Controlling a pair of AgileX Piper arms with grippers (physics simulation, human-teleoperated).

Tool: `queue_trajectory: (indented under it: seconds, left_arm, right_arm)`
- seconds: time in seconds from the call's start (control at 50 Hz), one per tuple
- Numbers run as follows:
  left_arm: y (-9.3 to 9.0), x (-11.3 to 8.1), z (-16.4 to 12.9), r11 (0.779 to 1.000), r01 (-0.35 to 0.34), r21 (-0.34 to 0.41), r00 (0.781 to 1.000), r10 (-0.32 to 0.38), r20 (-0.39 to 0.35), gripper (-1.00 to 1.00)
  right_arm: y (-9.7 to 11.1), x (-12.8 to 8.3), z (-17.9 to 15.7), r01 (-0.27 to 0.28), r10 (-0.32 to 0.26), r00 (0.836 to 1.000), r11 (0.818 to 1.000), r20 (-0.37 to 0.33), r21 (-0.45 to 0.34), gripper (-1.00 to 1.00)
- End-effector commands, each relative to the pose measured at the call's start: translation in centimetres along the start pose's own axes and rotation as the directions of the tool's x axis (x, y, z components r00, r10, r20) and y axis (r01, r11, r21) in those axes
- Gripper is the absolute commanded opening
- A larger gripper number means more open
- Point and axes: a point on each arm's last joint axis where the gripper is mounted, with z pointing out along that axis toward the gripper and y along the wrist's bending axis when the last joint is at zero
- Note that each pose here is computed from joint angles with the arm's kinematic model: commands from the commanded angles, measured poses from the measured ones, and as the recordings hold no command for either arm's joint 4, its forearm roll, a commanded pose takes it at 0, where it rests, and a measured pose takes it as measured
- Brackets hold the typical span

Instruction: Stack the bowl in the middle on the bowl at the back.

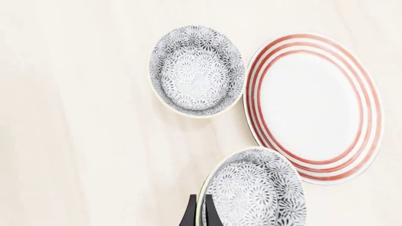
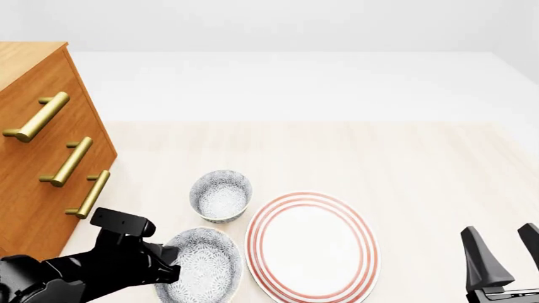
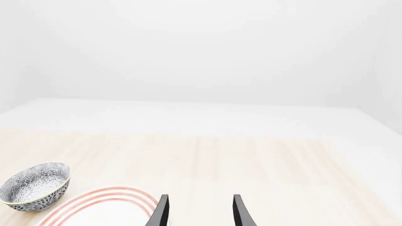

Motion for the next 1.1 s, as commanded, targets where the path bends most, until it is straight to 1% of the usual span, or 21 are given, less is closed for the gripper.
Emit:
queue_trajectory:
  seconds: [0.02, 0.22, 0.28, 0.32, 0.38, 0.44, 0.48, 0.6, 0.66, 0.7, 0.72, 0.74, 0.78, 0.82, 0.84, 0.88, 0.94, 0.96, 1.1]
  left_arm:
    - [-0.6, -1.7, -3.6, 1.000, -0.015, 0.018, 0.999, 0.015, 0.035, -1.00]
    - [-1.4, -2.8, -6.9, 0.998, -0.026, 0.050, 0.998, 0.023, 0.051, -1.00]
    - [-1.7, -2.9, -7.3, 0.998, -0.035, 0.060, 0.998, 0.032, 0.048, -1.00]
    - [-2.3, -3.1, -8.3, 0.995, -0.050, 0.087, 0.998, 0.046, 0.045, -1.00]
    - [-2.5, -3.3, -8.7, 0.994, -0.053, 0.094, 0.998, 0.049, 0.047, -1.00]
    - [-3.0, -3.7, -9.3, 0.991, -0.064, 0.115, 0.997, 0.059, 0.045, -1.00]
    - [-3.6, -4.0, -10.1, 0.986, -0.078, 0.144, 0.996, 0.073, 0.044, -1.00]
    - [-4.3, -4.4, -11.1, 0.979, -0.097, 0.178, 0.995, 0.090, 0.046, -1.00]
    - [-4.8, -4.4, -11.4, 0.972, -0.118, 0.203, 0.993, 0.112, 0.042, -1.00]
    - [-5.0, -4.4, -11.7, 0.969, -0.118, 0.217, 0.993, 0.112, 0.041, -1.00]
    - [-5.3, -4.5, -11.7, 0.965, -0.136, 0.226, 0.991, 0.131, 0.040, -1.00]
    - [-5.3, -4.4, -11.8, 0.965, -0.127, 0.228, 0.992, 0.122, 0.039, -1.00]
    - [-5.7, -4.3, -11.8, 0.958, -0.151, 0.243, 0.989, 0.147, 0.033, -1.00]
    - [-5.6, -4.3, -11.8, 0.959, -0.145, 0.244, 0.989, 0.141, 0.032, -1.00]
    - [-5.9, -4.1, -11.6, 0.954, -0.161, 0.254, 0.987, 0.160, 0.026, -1.00]
    - [-5.8, -3.8, -11.4, 0.952, -0.171, 0.254, 0.985, 0.172, 0.020, -1.00]
    - [-6.1, -3.3, -10.9, 0.944, -0.196, 0.266, 0.980, 0.200, 0.011, -1.00]
    - [-6.1, -3.0, -10.9, 0.944, -0.184, 0.273, 0.982, 0.190, 0.008, -1.00]
    - [-6.6, -2.4, -10.5, 0.934, -0.191, 0.301, 0.979, 0.202, -0.007, -1.00]
  right_arm:
    - [0.0, 0.0, 0.0, 0.000, 0.000, 1.000, 1.000, -0.001, 0.002, 1.00]
    - [0.0, 0.0, 0.0, -0.001, 0.001, 1.000, 1.000, -0.002, 0.003, 1.00]
    - [0.0, 0.0, 0.0, -0.002, 0.002, 1.000, 1.000, -0.001, 0.003, 1.00]
    - [0.0, 0.0, 0.0, -0.001, 0.001, 1.000, 1.000, -0.001, 0.003, 1.00]
    - [0.0, 0.0, 0.0, -0.001, 0.001, 1.000, 1.000, -0.001, 0.003, 1.00]
    - [0.0, 0.0, 0.0, -0.001, 0.001, 1.000, 1.000, -0.001, 0.003, 1.00]
    - [0.0, 0.0, 0.0, -0.002, 0.002, 1.000, 1.000, -0.001, 0.003, 1.00]
    - [0.0, 0.0, 0.0, -0.002, 0.002, 1.000, 1.000, -0.002, 0.003, 1.00]
    - [0.0, 0.0, 0.0, -0.003, 0.003, 1.000, 1.000, -0.002, 0.004, 1.00]
    - [0.0, 0.0, 0.0, -0.004, 0.004, 1.000, 1.000, -0.002, 0.004, 1.00]
    - [0.0, 0.0, 0.0, -0.004, 0.004, 1.000, 1.000, -0.002, 0.004, 1.00]
    - [0.0, 0.0, 0.0, -0.004, 0.004, 1.000, 1.000, -0.001, 0.004, 1.00]
    - [0.0, 0.0, 0.0, -0.003, 0.003, 1.000, 1.000, -0.002, 0.003, 1.00]
    - [0.0, 0.0, 0.0, -0.003, 0.003, 1.000, 1.000, -0.002, 0.003, 1.00]
    - [0.0, 0.0, 0.0, -0.004, 0.004, 1.000, 1.000, -0.002, 0.004, 1.00]
    - [0.0, 0.0, 0.0, -0.004, 0.004, 1.000, 1.000, -0.001, 0.004, 1.00]
    - [0.0, 0.0, 0.0, -0.004, 0.004, 1.000, 1.000, -0.001, 0.004, 1.00]
    - [0.0, -0.1, 0.0, -0.004, 0.004, 1.000, 1.000, 0.000, 0.004, 1.00]
    - [0.0, -0.1, 0.0, -0.004, 0.004, 1.000, 1.000, 0.000, 0.004, 1.00]
